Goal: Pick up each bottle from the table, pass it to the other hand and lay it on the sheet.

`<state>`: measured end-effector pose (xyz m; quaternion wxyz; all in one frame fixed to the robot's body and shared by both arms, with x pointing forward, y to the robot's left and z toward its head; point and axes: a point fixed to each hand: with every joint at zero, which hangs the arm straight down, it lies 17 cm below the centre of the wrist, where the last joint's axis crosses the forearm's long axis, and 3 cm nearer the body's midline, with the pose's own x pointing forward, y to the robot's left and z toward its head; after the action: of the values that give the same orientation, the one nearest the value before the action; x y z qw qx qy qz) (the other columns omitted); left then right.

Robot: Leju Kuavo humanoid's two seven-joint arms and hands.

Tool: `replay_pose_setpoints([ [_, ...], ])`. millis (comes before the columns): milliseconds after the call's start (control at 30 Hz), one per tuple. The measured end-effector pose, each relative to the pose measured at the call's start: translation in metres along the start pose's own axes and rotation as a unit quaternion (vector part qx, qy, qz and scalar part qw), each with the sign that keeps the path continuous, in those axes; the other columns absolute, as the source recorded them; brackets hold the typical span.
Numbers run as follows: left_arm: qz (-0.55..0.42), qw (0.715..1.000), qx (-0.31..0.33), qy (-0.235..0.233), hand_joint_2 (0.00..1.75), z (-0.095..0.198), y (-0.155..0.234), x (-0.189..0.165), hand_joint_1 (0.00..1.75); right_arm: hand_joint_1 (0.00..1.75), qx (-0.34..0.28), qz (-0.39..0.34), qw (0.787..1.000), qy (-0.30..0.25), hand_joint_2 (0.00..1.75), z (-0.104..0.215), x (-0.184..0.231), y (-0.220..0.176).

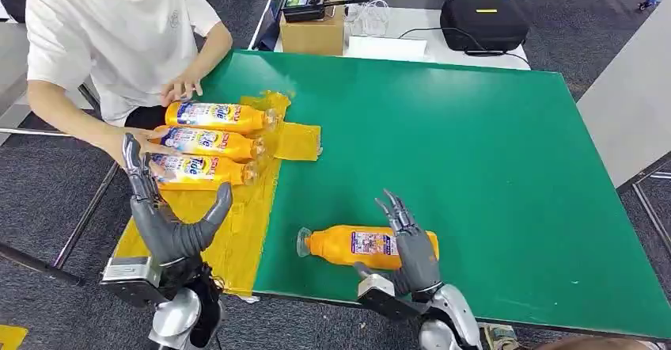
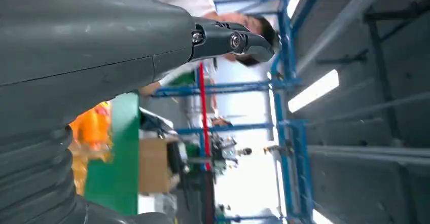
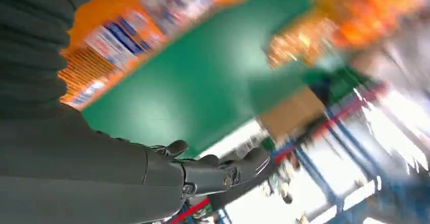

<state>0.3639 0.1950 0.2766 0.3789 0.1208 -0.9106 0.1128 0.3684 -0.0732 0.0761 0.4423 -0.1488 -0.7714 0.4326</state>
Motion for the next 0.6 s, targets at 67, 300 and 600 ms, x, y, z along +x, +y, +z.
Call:
replay_pose_setpoints([
  [67, 0.019, 1.0, -0.007, -0.003, 1.75, 0.0, -0.005, 0.007, 0.0, 0.0, 0.043, 0.031, 0.998, 0.012, 1.75, 0.01, -0.014, 0.016],
  [300, 0.03, 0.998, -0.047, -0.021, 1.75, 0.007, -0.022, 0.021, 0.0, 0.0, 0.167, 0.113, 0.975, 0.098, 1.75, 0.053, -0.075, 0.046],
  [600, 0.051, 0.995, -0.079, -0.02, 1.75, 0.02, -0.043, 0.029, 0.0, 0.0, 0.236, 0.185, 0.943, 0.142, 1.75, 0.082, -0.119, 0.039],
])
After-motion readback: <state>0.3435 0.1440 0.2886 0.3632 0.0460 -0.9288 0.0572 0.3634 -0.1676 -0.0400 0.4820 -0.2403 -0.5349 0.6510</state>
